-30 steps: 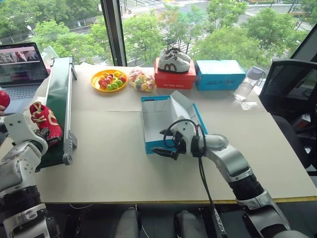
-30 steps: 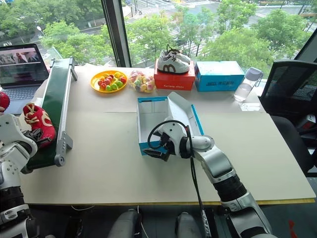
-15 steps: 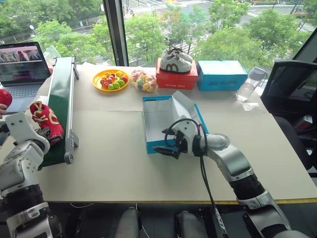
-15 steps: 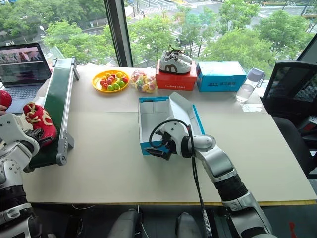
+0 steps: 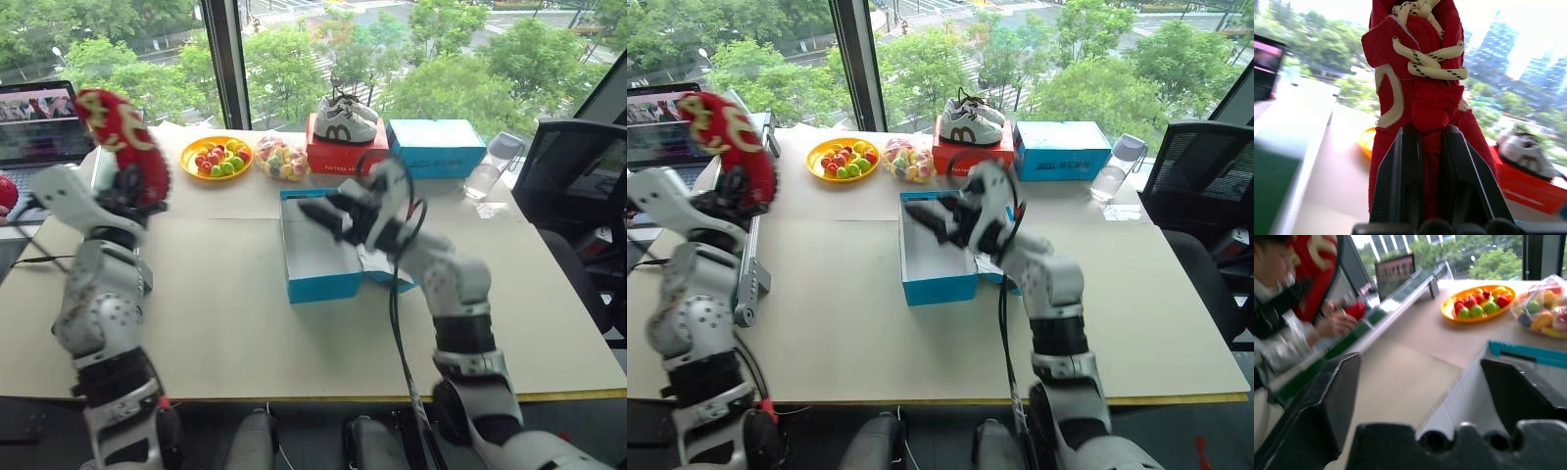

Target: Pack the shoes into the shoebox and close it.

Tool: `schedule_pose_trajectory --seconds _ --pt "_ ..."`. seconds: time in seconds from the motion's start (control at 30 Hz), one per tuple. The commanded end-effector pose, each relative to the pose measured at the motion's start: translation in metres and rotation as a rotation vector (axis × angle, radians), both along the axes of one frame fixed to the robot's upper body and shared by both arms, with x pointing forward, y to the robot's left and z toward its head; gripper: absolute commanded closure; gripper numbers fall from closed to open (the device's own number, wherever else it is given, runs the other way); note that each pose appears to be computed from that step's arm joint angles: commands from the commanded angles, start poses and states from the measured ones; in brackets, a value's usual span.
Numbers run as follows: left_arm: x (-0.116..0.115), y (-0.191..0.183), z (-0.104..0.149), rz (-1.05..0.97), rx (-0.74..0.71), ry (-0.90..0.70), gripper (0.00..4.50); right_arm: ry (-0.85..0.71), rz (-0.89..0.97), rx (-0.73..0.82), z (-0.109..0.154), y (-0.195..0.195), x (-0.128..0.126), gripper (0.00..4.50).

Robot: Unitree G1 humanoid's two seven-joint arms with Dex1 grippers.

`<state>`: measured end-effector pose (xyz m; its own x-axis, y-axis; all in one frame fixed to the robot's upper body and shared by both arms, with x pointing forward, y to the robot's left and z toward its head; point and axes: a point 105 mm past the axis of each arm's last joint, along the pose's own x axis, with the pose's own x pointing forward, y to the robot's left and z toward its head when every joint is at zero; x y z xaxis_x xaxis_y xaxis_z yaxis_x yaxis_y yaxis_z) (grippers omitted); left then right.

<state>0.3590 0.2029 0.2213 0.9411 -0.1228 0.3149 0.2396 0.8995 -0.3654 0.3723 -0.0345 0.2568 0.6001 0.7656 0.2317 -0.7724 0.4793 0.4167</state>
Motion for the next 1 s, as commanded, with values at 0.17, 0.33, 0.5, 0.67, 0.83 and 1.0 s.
schedule_pose_trajectory --seconds 0.17,0.33,0.5,0.67,0.83,1.0 --pt "-0.019 -0.089 0.01 -0.345 -0.001 -0.056 4.47 0.191 0.089 0.067 -0.005 0.01 -0.008 0.0" --pt "-0.023 -0.1 0.011 -0.413 -0.033 -0.056 4.47 0.219 0.061 0.097 -0.005 0.006 -0.008 0.0" --pt "-0.026 -0.108 0.009 -0.463 -0.019 -0.044 4.47 0.204 0.006 0.093 -0.004 -0.004 -0.001 0.0" --pt "-0.023 -0.107 0.002 -0.448 0.032 -0.023 4.47 0.191 -0.021 0.097 -0.003 -0.01 0.001 1.04" --pt "-0.023 -0.108 0.001 -0.448 0.033 -0.017 4.47 0.177 -0.017 0.091 -0.002 -0.007 0.0 2.73" --pt "-0.023 -0.11 -0.002 -0.445 0.047 -0.011 4.47 0.18 0.005 0.097 -0.003 -0.003 -0.003 3.08"
